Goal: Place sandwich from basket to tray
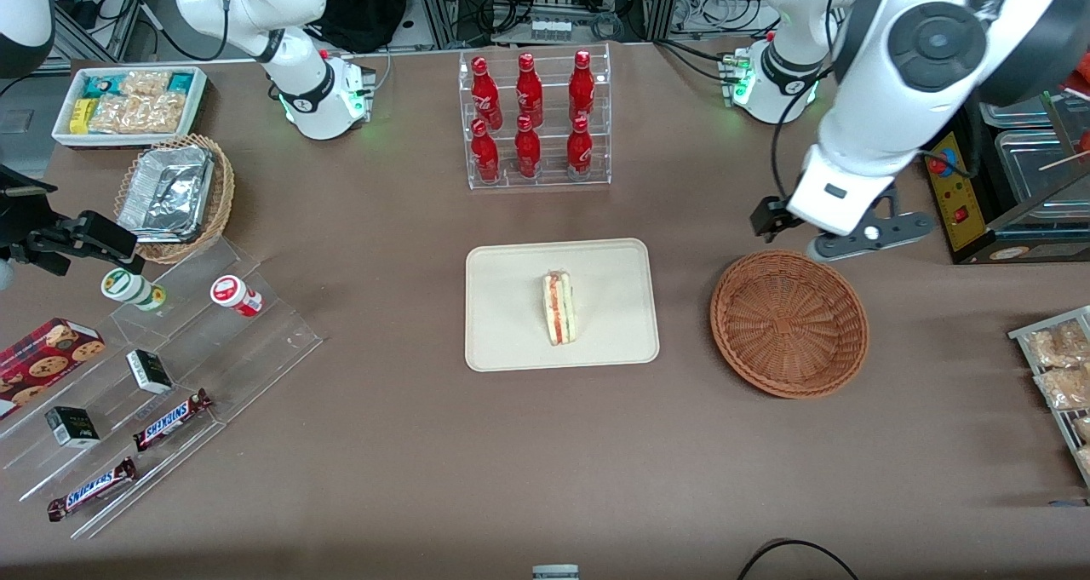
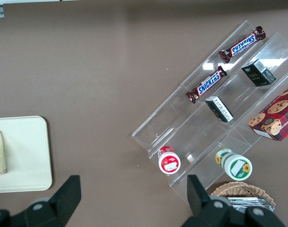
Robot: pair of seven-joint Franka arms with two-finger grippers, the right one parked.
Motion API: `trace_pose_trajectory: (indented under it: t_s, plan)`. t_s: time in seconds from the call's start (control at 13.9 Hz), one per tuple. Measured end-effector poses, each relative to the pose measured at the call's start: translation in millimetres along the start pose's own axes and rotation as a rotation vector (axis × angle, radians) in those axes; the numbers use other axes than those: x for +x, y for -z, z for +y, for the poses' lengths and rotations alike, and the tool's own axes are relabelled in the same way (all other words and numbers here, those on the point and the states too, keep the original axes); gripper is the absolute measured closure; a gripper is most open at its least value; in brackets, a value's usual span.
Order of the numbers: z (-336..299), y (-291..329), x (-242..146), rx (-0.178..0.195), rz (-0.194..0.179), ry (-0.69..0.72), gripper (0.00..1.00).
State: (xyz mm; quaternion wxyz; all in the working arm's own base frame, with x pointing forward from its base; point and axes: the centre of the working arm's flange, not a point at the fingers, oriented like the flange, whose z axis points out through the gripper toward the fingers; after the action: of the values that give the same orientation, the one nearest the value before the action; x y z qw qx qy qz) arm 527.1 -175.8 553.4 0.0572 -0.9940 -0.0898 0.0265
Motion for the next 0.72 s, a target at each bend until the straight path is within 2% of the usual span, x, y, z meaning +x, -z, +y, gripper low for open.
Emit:
trace_pose_trajectory:
  t_s: [0.22,0.5,0.72]
  plan:
    - [-54,11,6,0.012,-0.051,-0.06,0.0]
    - [-117,22,15,-0.055,-0.076,-0.095,0.0]
    - [-144,25,19,-0.073,-0.078,-0.092,0.0]
